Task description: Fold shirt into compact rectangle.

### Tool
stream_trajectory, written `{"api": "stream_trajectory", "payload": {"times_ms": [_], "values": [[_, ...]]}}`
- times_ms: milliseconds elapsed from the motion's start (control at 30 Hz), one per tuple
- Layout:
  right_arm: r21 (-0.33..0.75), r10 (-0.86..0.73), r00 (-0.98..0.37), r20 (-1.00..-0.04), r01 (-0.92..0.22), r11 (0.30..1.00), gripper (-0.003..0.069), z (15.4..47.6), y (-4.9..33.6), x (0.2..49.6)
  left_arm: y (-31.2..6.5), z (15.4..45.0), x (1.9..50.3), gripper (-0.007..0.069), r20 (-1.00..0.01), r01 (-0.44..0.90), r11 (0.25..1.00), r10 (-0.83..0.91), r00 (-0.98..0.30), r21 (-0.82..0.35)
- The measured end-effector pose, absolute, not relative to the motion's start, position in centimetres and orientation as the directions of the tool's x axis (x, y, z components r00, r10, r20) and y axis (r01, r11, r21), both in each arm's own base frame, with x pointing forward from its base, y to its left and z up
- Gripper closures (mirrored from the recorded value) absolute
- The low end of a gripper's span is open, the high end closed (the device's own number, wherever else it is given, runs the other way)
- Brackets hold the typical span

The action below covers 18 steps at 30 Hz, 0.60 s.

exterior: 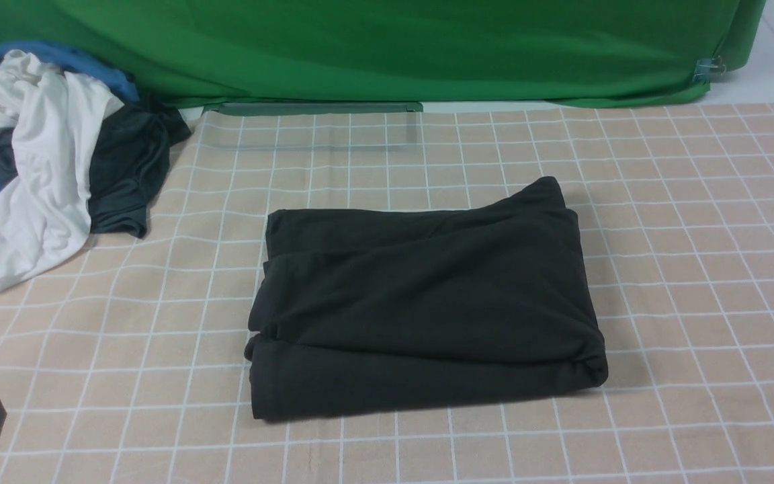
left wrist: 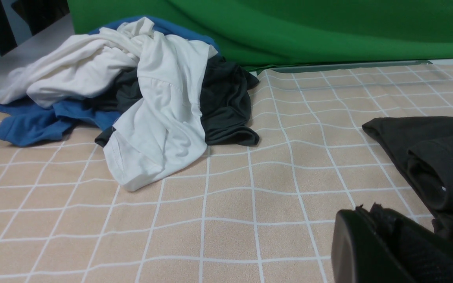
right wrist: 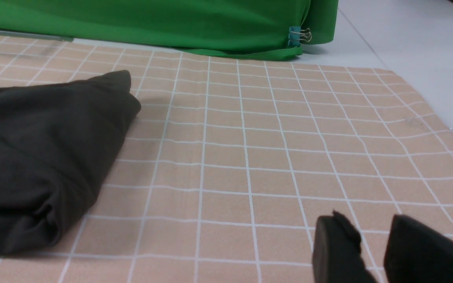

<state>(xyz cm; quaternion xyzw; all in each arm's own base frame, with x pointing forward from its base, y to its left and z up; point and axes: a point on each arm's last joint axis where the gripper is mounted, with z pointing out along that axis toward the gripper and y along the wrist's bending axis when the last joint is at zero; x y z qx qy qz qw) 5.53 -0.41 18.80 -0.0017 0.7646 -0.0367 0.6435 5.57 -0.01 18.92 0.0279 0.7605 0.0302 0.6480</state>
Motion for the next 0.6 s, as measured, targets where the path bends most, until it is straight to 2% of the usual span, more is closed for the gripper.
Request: {"api": "stream_trajectory", "payload": {"times_ms": [600], "values": [[-0.054,-0.045,-0.169,-0.984,0.045,0.998,0.0422,18.82,-0.41,5.54,-0.01,18.92,5.57,0.0606,-0.984,0.003,0.997,0.081,-0.159,0.082]]}}
